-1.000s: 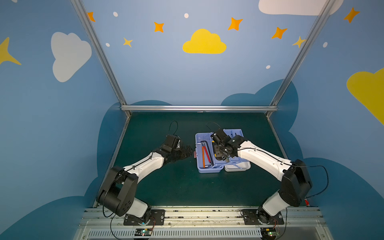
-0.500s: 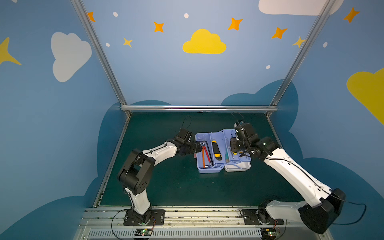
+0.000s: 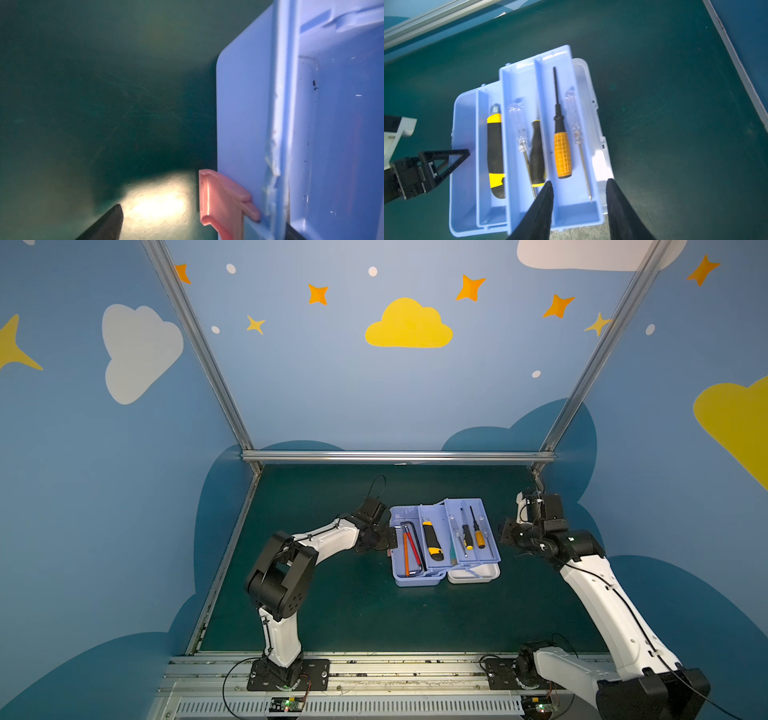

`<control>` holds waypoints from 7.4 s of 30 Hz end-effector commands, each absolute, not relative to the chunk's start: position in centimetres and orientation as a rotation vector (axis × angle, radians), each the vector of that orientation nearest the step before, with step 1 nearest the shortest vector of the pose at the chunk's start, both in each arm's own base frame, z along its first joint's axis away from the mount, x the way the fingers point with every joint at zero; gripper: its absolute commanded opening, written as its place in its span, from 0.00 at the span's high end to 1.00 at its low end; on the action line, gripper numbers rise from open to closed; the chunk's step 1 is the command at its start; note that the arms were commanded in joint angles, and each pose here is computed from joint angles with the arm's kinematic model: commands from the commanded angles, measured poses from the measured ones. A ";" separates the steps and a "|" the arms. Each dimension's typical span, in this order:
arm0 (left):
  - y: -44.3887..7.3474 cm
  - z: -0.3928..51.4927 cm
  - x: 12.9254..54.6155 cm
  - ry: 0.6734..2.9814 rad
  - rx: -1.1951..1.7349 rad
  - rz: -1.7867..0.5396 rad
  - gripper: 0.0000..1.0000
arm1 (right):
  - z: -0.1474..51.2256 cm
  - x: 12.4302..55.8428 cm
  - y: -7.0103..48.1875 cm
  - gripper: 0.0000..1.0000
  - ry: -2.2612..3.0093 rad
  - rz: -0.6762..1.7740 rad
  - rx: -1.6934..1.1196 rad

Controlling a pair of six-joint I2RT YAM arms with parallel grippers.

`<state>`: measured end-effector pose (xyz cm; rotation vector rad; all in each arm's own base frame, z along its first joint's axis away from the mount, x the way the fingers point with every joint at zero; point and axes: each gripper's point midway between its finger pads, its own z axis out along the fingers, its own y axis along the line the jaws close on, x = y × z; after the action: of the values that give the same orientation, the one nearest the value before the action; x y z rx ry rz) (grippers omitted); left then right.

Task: Pack the tool kit

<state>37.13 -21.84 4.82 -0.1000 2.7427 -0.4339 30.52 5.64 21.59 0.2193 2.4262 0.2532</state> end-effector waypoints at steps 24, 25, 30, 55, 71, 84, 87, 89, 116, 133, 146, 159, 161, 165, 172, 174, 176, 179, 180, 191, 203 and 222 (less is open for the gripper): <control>-13.6 9.2 38.1 2.659 -0.220 -0.352 0.05 | 10.5 33.6 6.5 0.69 2.786 0.617 0.379; -14.1 8.7 38.0 2.674 -0.193 -0.374 0.10 | 9.7 33.9 6.8 0.74 2.816 0.642 0.377; -15.5 6.4 37.7 2.707 -0.190 -0.475 0.48 | 7.0 34.9 8.5 0.89 2.867 0.754 0.340; -21.5 6.0 36.7 2.682 0.024 -0.725 0.96 | 7.5 35.4 15.1 1.00 2.811 1.068 0.084; -22.3 7.2 37.2 2.638 0.029 -0.789 0.96 | 14.3 33.4 16.5 1.00 2.692 1.174 0.017; -21.9 6.6 37.0 2.646 0.035 -0.766 0.96 | 19.2 30.4 18.8 1.00 2.693 1.017 -0.180; -21.7 6.5 37.0 2.644 0.029 -0.772 0.96 | 19.7 30.2 19.9 1.00 2.692 1.015 -0.226; -21.6 6.4 36.9 2.639 0.021 -0.782 0.96 | 19.9 30.2 20.8 1.00 2.701 1.004 -0.261; -12.0 10.6 34.8 2.529 -0.200 -0.521 0.74 | 29.0 32.3 34.5 0.83 2.455 0.922 -0.732; -21.6 11.7 32.2 2.526 0.086 -0.909 0.29 | 16.8 34.2 28.6 0.40 2.696 0.752 -0.530; -27.6 11.8 29.4 2.521 0.341 -0.886 0.35 | 14.8 35.8 28.8 0.41 2.706 0.898 -0.548; -34.2 11.5 28.2 2.531 0.540 -0.893 0.35 | 14.3 29.9 24.1 0.59 2.766 0.831 -0.445; -34.7 11.7 28.0 2.522 0.543 -0.910 0.35 | 14.3 29.8 23.4 0.58 2.764 0.815 -0.426; -34.6 12.1 28.0 2.516 0.534 -0.897 0.32 | 14.2 31.0 22.4 0.57 2.744 0.791 -0.407; -31.6 12.7 28.0 2.502 0.509 -0.765 0.16 | 15.4 35.6 23.1 0.53 2.678 0.813 -0.447; -30.2 12.5 28.1 2.500 0.481 -0.718 0.12 | 15.0 36.5 24.0 0.54 2.686 0.852 -0.463; -28.1 12.2 28.6 2.507 0.430 -0.625 0.08 | 14.6 37.0 25.0 0.54 2.697 0.896 -0.483; -25.1 11.4 28.9 2.523 0.365 -0.496 0.03 | 14.5 37.9 25.9 0.53 2.684 0.904 -0.502; -24.1 11.1 28.9 2.523 0.351 -0.452 0.02 | 14.6 38.2 26.1 0.53 2.678 0.908 -0.507; -21.7 6.5 28.5 2.506 0.399 -0.325 0.00 | 16.0 38.9 26.5 0.52 2.665 0.897 -0.532; -24.3 2.8 29.2 2.459 0.513 -0.339 0.00 | 15.6 37.5 26.3 0.53 2.670 0.922 -0.510; -22.4 2.3 33.0 2.350 0.380 -0.102 0.00 | 14.9 36.8 26.5 0.54 2.678 0.967 -0.499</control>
<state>32.37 -22.65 2.02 0.4107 2.3722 -0.1385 38.94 25.00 13.75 -0.4500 2.6859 0.8471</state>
